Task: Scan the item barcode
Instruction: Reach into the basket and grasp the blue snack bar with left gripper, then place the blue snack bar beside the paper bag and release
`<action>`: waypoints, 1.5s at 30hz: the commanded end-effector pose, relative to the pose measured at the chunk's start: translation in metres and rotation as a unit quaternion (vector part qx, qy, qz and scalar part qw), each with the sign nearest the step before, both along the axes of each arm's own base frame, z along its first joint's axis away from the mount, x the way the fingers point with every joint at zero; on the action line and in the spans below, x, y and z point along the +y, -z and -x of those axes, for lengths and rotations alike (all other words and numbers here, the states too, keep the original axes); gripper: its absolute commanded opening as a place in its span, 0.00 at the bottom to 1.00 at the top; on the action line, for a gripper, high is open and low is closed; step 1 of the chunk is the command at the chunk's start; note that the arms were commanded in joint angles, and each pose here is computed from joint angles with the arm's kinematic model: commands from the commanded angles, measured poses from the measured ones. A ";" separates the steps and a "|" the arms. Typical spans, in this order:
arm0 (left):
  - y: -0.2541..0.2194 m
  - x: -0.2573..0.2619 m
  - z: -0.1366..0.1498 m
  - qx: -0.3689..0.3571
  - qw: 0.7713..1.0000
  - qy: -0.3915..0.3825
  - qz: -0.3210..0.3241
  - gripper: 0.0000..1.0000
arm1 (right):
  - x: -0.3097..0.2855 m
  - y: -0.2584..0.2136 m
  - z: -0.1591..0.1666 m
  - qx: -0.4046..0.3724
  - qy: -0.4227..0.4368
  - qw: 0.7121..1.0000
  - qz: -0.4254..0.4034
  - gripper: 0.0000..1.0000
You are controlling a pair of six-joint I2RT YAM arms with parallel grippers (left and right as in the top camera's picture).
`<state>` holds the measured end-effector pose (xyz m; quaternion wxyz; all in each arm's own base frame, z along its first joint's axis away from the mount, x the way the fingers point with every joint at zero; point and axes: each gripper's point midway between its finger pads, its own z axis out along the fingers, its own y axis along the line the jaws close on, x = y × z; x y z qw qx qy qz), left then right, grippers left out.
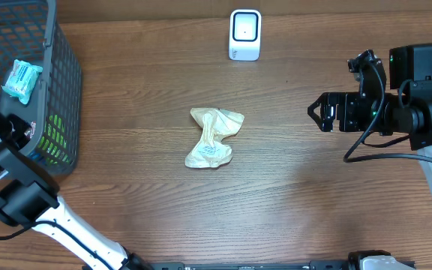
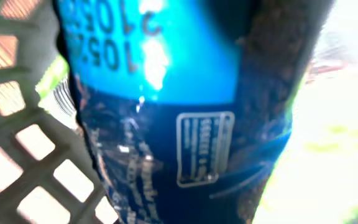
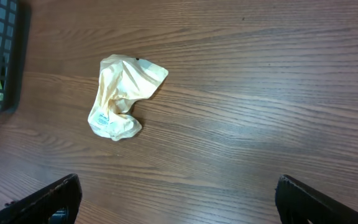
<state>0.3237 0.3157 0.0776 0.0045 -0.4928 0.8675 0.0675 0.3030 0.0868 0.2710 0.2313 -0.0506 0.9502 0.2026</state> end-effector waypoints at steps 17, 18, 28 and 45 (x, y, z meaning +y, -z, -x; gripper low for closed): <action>-0.294 -0.196 -0.066 -0.307 0.907 0.262 -0.118 0.04 | 0.000 -0.012 0.001 -0.016 -0.002 1.000 -0.004 1.00; -0.291 -0.215 -0.068 -0.302 0.904 0.283 -0.107 0.04 | 0.000 -0.012 0.001 -0.016 -0.002 1.000 -0.004 1.00; -0.162 -0.332 -0.079 -0.120 0.912 0.393 0.010 0.04 | 0.000 -0.012 0.001 -0.016 -0.002 1.000 -0.004 1.00; 0.031 -0.422 -0.031 0.132 0.874 0.449 0.129 0.45 | 0.000 -0.013 0.000 -0.019 -0.002 1.000 -0.004 1.00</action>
